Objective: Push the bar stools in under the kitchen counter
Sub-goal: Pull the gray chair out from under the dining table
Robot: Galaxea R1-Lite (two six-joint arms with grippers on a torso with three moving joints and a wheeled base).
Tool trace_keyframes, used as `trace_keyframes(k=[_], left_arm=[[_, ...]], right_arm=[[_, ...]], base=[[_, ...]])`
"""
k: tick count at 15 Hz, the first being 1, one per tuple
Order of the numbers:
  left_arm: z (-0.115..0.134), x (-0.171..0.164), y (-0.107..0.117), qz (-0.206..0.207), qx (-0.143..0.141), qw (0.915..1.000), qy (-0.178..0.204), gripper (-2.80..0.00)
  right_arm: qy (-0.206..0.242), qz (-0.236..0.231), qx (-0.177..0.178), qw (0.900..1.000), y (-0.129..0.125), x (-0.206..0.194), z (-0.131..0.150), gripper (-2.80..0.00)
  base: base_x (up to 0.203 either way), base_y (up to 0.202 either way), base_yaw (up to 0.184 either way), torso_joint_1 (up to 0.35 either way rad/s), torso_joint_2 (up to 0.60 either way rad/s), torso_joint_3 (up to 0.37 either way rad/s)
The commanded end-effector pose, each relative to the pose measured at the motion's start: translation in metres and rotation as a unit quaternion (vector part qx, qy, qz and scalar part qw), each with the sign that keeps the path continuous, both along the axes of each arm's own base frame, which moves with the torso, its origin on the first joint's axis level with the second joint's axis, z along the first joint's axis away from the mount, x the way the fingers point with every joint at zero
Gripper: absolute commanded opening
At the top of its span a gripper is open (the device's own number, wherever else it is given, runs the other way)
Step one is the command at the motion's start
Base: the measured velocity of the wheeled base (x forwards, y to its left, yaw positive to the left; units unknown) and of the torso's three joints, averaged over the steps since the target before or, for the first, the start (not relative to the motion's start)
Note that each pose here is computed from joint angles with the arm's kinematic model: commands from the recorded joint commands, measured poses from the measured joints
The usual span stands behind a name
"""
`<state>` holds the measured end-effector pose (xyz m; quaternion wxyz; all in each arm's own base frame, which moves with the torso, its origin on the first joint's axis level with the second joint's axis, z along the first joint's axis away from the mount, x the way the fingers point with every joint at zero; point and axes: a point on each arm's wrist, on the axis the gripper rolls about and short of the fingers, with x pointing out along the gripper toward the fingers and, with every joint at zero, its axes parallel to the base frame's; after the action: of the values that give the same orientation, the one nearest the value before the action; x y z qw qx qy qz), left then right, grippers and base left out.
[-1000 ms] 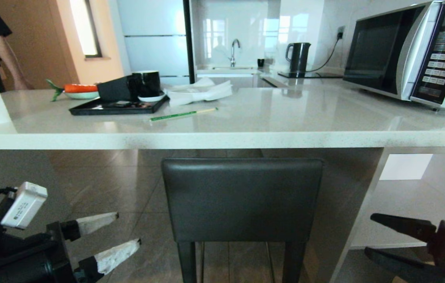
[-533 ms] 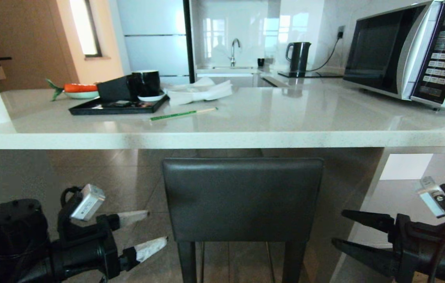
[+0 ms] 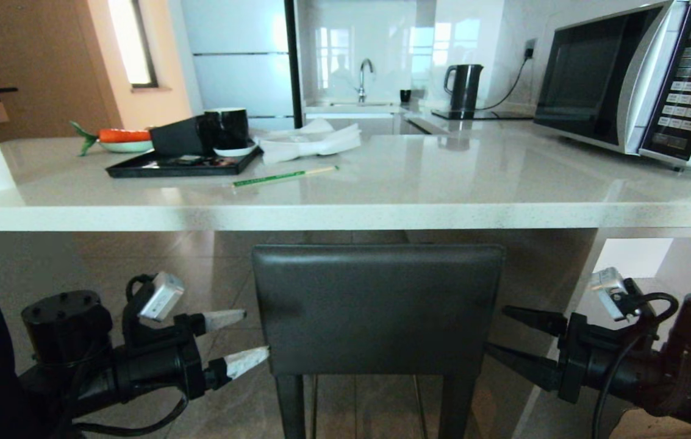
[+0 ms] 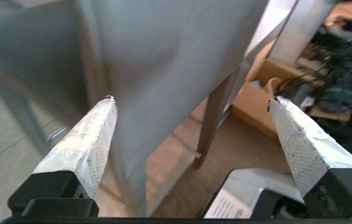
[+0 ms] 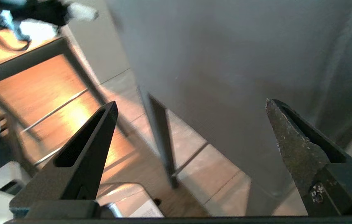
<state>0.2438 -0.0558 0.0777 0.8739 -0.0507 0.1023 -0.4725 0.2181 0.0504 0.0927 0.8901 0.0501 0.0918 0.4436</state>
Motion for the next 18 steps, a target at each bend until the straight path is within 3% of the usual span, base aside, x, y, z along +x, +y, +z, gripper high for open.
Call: trace_keyframes(k=[1, 4, 9, 12, 18], left_arm=[[0.005, 0.004, -0.011, -0.02, -0.01, 0.9997, -0.008, 0.0], [0.006, 0.011, -0.021, -0.036, -0.016, 0.9991, -0.013, 0.0], [-0.004, 0.018, -0.019, -0.025, -0.011, 0.9996, -0.001, 0.0], [-0.007, 0.024, -0.013, -0.015, -0.009, 0.9999, 0.0, 0.0], [-0.014, 0.041, -0.022, -0.024, -0.01, 0.9996, -0.007, 0.0]], right_arm=[[0.011, 0.012, 0.001, 1.0, 0.001, 0.008, -0.008, 0.0], [0.001, 0.014, 0.006, 1.0, -0.007, 0.02, -0.007, 0.0], [-0.013, 0.012, 0.001, 1.0, -0.016, 0.029, -0.008, 0.0], [-0.018, -0.014, -0.001, 1.0, -0.03, 0.034, -0.008, 0.0], [-0.015, -0.02, -0.004, 1.0, -0.033, 0.06, -0.022, 0.0]], base=[[0.0, 0.0, 0.0, 0.0, 0.0, 0.0], [0.0, 0.0, 0.0, 0.0, 0.0, 0.0], [0.0, 0.0, 0.0, 0.0, 0.0, 0.0], [0.0, 0.0, 0.0, 0.0, 0.0, 0.0], [0.0, 0.0, 0.0, 0.0, 0.0, 0.0]])
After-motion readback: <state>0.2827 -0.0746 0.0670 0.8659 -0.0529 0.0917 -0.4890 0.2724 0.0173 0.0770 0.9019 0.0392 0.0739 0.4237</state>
